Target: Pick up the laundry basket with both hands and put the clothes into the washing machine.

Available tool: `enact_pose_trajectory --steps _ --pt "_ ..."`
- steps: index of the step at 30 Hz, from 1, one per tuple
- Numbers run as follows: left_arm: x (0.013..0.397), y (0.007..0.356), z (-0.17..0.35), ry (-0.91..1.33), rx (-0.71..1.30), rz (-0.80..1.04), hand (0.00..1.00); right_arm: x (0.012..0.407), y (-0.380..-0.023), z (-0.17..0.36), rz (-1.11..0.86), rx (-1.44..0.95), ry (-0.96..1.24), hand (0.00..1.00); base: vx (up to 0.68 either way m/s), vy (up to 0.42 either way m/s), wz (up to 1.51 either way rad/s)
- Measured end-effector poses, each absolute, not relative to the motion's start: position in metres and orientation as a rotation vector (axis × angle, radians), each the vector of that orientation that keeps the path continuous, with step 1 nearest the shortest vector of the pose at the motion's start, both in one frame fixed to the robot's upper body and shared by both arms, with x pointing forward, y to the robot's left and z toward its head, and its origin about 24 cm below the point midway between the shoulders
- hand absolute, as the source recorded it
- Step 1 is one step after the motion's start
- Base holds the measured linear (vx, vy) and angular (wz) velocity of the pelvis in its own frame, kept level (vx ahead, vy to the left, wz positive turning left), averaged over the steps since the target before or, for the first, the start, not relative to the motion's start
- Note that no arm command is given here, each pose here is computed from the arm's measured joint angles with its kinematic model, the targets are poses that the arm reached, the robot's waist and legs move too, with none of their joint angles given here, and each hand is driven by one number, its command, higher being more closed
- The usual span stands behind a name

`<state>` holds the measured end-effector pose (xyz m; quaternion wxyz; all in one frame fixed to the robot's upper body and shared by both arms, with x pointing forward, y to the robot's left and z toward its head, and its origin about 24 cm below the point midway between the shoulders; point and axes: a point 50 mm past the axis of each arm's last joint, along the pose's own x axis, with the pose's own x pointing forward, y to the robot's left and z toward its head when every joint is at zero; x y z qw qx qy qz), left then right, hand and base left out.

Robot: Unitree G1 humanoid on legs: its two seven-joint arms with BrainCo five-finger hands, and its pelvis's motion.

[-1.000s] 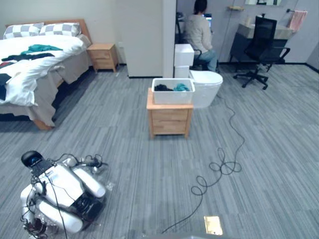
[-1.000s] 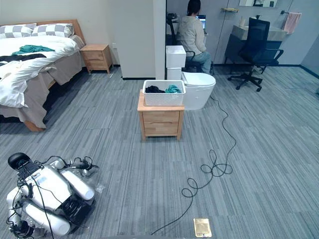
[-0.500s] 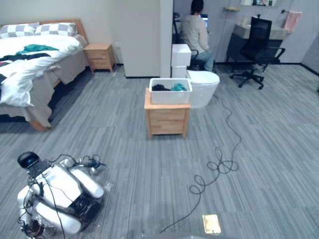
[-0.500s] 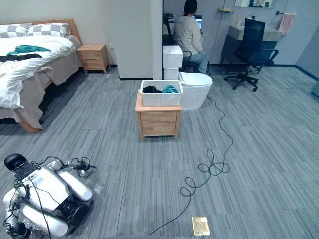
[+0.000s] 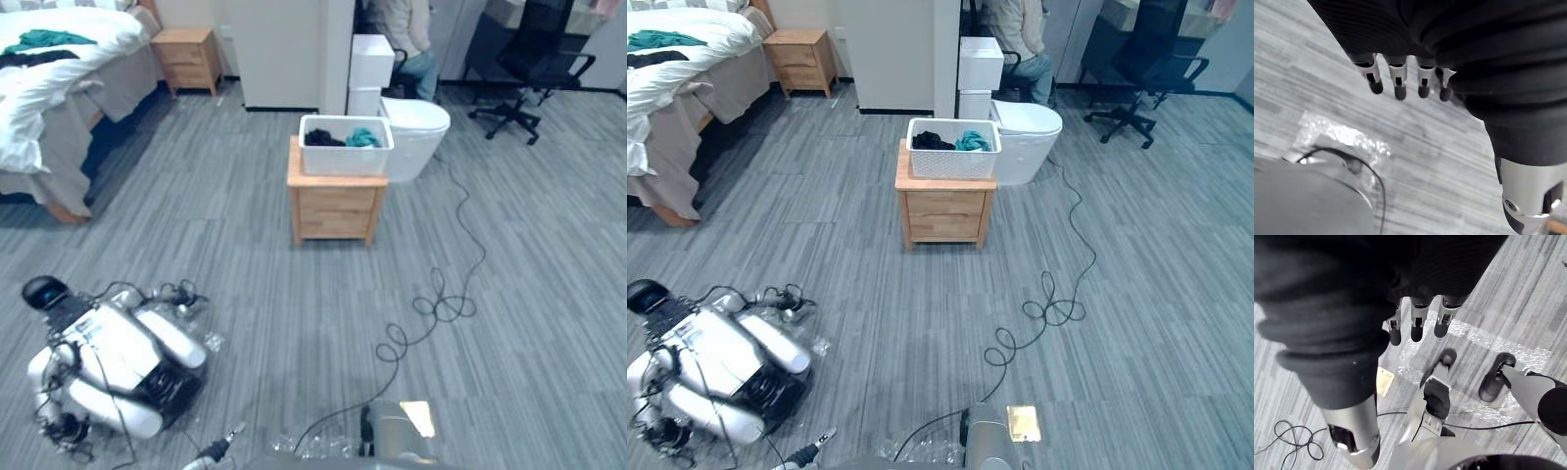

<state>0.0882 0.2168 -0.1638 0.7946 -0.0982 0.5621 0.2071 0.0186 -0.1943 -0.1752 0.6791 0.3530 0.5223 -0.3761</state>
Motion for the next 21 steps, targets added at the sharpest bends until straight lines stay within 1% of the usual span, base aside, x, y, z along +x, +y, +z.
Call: enact_pose_trajectory --steps 3,4,5,6,7,9,12,13,14,15,16,19,21 --pt "0.117 0.196 -0.16 1.158 -0.226 0.364 0.0 0.008 -0.19 -0.176 -0.922 0.86 1.168 0.0 0.56 -0.09 0.41" --pt "0.121 0.194 -0.159 1.151 -0.232 0.361 0.0 0.003 -0.189 -0.177 -0.954 0.884 1.168 0.0 0.47 -0.124 0.66" --pt "0.12 0.192 -0.16 1.156 -0.233 0.357 0.0 0.0 -0.189 -0.177 -0.973 0.895 1.167 0.0 0.83 -0.241 0.99" --pt "0.111 0.187 -0.163 1.183 -0.239 0.346 0.0 -0.005 -0.195 -0.176 -0.997 0.894 1.16 0.0 0.64 -0.183 0.78" --pt "0.111 0.184 -0.164 1.181 -0.254 0.344 0.0 -0.003 -0.198 -0.175 -1.004 0.892 1.149 0.0 0.95 -0.294 0.58" --pt "0.121 0.169 -0.162 1.166 -0.305 0.323 0.0 0.011 -0.214 -0.172 -0.996 0.86 1.086 0.0 0.76 -0.256 0.19" --pt "0.112 0.168 -0.164 1.168 -0.365 0.376 0.0 0.024 -0.227 -0.168 -0.963 0.818 1.055 0.0 0.53 -0.226 -0.21" --pt "0.113 0.171 -0.164 1.155 -0.364 0.382 0.0 0.045 -0.228 -0.166 -0.912 0.807 1.026 0.0 0.45 -0.053 -0.81" --pt "0.115 0.174 -0.162 1.143 -0.349 0.38 0.0 0.056 -0.227 -0.165 -0.874 0.792 1.014 0.0 0.58 -0.063 -1.01" --pt "0.12 0.181 -0.16 1.12 -0.319 0.374 0.0 0.077 -0.221 -0.163 -0.801 0.77 1.002 0.0 0.45 -0.071 -0.74" --pt "0.123 0.183 -0.158 1.097 -0.328 0.386 0.0 0.089 -0.217 -0.161 -0.762 0.76 0.99 0.0 0.56 -0.071 -0.71" --pt "0.126 0.188 -0.155 1.069 -0.32 0.411 0.0 0.111 -0.223 -0.153 -0.737 0.725 0.924 0.0 0.58 0.022 -0.59" --pt "0.125 0.188 -0.155 1.072 -0.295 0.405 0.0 0.114 -0.227 -0.149 -0.735 0.7 0.898 0.0 0.75 0.171 -0.37"
